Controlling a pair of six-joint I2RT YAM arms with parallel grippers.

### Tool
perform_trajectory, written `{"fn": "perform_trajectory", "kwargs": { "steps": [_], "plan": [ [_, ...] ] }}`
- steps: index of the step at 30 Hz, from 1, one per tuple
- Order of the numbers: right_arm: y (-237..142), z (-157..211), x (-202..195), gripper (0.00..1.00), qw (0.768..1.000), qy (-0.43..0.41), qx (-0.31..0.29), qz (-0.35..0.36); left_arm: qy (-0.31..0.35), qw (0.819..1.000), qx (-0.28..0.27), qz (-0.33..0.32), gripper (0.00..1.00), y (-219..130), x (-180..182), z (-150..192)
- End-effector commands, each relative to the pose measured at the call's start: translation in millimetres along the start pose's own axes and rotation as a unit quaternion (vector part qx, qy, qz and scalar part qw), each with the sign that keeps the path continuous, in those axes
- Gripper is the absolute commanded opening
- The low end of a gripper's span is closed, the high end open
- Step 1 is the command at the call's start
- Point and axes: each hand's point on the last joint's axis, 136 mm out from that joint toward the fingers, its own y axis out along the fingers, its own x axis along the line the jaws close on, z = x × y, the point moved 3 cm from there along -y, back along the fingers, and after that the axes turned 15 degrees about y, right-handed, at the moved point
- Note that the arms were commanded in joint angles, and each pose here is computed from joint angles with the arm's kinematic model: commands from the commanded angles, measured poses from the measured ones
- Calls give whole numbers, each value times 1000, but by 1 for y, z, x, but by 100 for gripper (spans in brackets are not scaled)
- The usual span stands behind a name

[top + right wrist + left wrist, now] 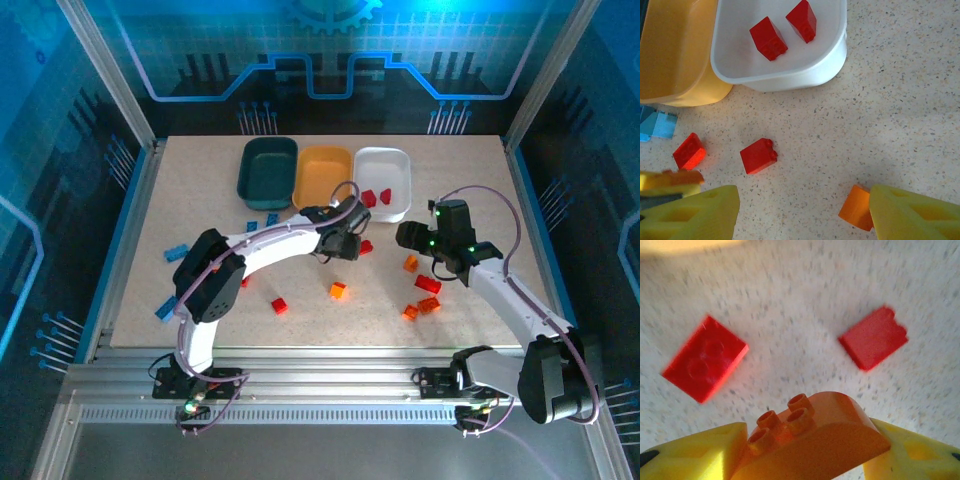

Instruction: Sort the legos into containers by color

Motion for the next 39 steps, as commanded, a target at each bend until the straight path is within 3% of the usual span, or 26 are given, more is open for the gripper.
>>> {"fn": "perform_trajectory", "kwargs": {
  "steps": [1,10,18,21,23,26,28,33,39],
  "plan": [
    [-5,-2,6,70,1000,-14,-10,-4,3,1000,-24,-10,59,-16,22,-32],
    [-5,-2,6,70,1000,-17,-9,-1,-27,998,-49,-21,59,1,72,-99],
    [-4,-3,5,70,1000,-19,-9,2,-43,998,-46,-18,61,30,100,-126],
    [-2,-2,5,70,1000,-20,-6,4,-47,998,-47,-11,69,34,103,-131],
    [-2,-3,5,71,1000,-20,-7,5,-46,997,-56,-5,83,27,102,-137],
    [-3,-3,5,71,1000,-20,-8,4,-40,996,-77,8,96,5,98,-145],
    [-4,-4,6,71,1000,-21,-10,3,-42,995,-92,13,98,-16,97,-149],
    [-7,-5,7,71,1000,-19,-12,-1,-21,993,-106,42,98,-63,72,-117],
    [-6,-4,6,72,1000,-14,-13,-1,66,995,-19,72,97,-57,2,3]
  ]
}}
